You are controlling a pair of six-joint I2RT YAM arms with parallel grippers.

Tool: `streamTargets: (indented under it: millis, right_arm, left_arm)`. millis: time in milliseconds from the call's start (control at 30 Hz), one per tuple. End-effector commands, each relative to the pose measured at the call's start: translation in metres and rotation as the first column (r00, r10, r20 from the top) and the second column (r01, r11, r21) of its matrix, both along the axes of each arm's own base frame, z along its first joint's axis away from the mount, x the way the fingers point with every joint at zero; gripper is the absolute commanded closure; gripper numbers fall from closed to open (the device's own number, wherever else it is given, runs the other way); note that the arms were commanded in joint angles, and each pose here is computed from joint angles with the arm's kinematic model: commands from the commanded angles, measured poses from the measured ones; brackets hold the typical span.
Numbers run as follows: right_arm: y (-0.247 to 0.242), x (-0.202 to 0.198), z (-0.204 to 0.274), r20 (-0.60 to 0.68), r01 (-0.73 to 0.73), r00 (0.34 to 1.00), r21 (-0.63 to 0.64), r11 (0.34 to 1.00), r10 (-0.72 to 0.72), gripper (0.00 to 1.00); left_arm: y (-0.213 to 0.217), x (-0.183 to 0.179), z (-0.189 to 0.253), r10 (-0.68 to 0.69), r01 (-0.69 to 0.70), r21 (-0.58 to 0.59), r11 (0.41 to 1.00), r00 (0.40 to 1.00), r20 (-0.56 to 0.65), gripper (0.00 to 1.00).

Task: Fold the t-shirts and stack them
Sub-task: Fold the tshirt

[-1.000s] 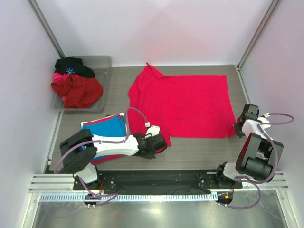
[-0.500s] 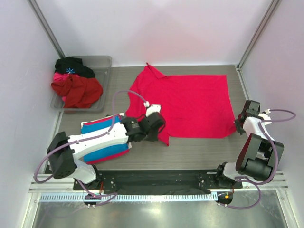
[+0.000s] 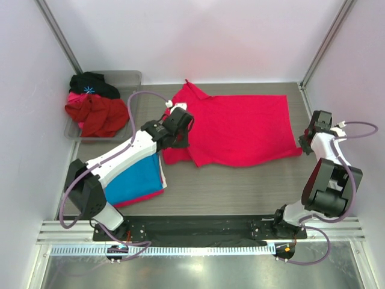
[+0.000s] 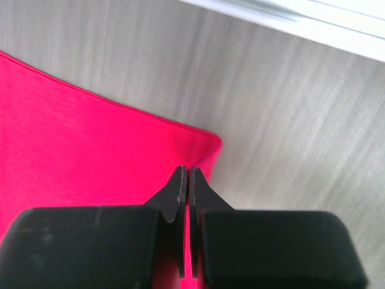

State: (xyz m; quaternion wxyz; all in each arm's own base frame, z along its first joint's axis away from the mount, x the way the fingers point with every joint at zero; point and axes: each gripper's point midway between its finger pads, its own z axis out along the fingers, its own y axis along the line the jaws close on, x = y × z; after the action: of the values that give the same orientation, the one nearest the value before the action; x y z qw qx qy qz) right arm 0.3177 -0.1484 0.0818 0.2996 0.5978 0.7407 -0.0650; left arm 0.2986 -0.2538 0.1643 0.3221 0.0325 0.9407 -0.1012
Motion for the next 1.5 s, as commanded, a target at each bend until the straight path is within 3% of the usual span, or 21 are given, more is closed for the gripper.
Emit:
streamTargets:
  millis: [0,67,367,567,1167,1467]
  right_arm:
    - [-0.010,0.023,0.017,0.031,0.012,0.999,-0.012,1.000,-0.012,0.99]
    - [-0.012,0.029,0.016,0.027,0.012,1.000,-0.007,1.000,-0.012,0.99]
    - [-0.016,0.058,0.011,0.018,0.009,1.000,0.010,1.000,-0.009,0.99]
    - [-0.012,0.075,0.006,0.007,-0.012,1.000,0.011,1.000,0.012,0.99]
    - [-0.009,0.088,0.013,0.024,-0.023,0.999,0.019,1.000,0.022,0.99]
    - [-0.013,0.103,0.010,0.023,-0.023,0.999,0.035,0.999,0.023,0.99]
  left_arm:
    - [-0.011,0.029,0.020,-0.014,0.016,-0.022,1.000,0.997,0.074,1.00]
    - [-0.014,0.046,0.031,0.004,-0.001,-0.032,0.999,0.994,0.105,1.00]
    - [-0.005,0.116,0.036,0.075,-0.098,0.126,0.987,0.982,0.174,1.00]
    - [0.002,0.139,0.039,0.086,-0.114,0.149,0.982,0.980,0.179,1.00]
    - [0.023,0.120,0.035,0.073,-0.098,0.183,0.978,0.988,0.136,1.00]
    - [0.022,0.132,0.033,0.067,-0.097,0.231,0.968,0.989,0.135,1.00]
